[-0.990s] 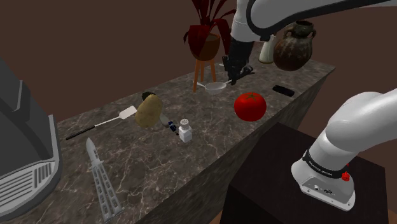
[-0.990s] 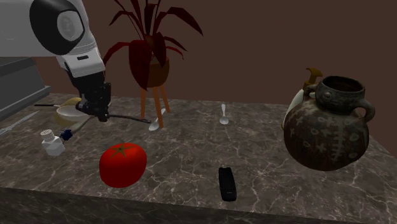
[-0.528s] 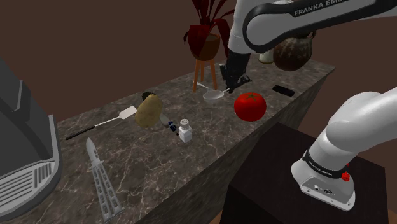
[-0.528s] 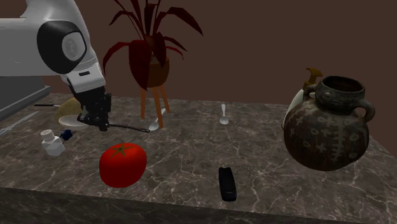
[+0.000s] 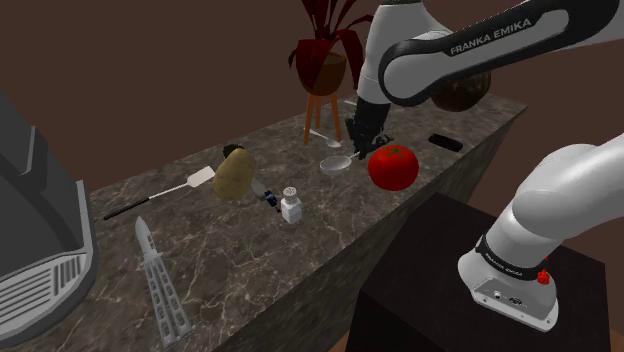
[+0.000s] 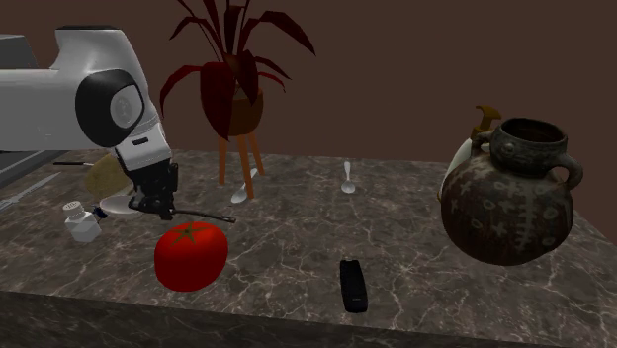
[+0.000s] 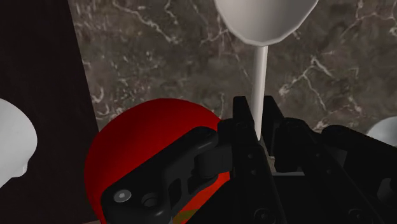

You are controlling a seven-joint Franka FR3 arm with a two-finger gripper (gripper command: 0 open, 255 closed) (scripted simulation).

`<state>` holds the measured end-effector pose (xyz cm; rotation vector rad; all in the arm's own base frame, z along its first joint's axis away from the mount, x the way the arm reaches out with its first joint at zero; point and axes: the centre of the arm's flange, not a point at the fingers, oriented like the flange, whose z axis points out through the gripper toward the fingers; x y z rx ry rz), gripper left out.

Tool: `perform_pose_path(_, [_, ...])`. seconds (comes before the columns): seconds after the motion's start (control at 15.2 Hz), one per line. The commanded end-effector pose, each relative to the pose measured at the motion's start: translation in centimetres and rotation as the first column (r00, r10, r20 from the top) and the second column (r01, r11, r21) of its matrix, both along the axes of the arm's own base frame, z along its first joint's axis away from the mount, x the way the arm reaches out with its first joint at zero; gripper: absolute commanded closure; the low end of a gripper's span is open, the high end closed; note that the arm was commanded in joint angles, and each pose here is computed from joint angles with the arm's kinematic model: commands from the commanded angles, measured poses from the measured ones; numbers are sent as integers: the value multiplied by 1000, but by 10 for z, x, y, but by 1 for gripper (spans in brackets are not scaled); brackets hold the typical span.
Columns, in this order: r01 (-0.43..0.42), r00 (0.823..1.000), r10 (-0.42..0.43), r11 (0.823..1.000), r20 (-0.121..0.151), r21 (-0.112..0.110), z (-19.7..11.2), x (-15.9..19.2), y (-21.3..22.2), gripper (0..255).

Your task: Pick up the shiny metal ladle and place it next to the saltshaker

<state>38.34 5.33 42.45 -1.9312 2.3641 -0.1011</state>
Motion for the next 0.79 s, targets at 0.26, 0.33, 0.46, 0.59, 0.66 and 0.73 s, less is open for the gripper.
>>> perform_pose_path(0.26, [0,1000,0,1000,1,0,-32,0,0,255])
perform_pose_path(0.33, [0,1000,0,1000,1,0,-38,0,0,255])
perform_pose_path(0.46, [0,1000,0,1000,1,0,-48,0,0,255])
perform_pose_path(0.59, [0,1000,0,1000,1,0,-59,0,0,255])
perform_pose_path(0.66, [0,1000,0,1000,1,0,-64,0,0,255])
perform_pose_path(0.73, [0,1000,0,1000,1,0,-69,0,0,255])
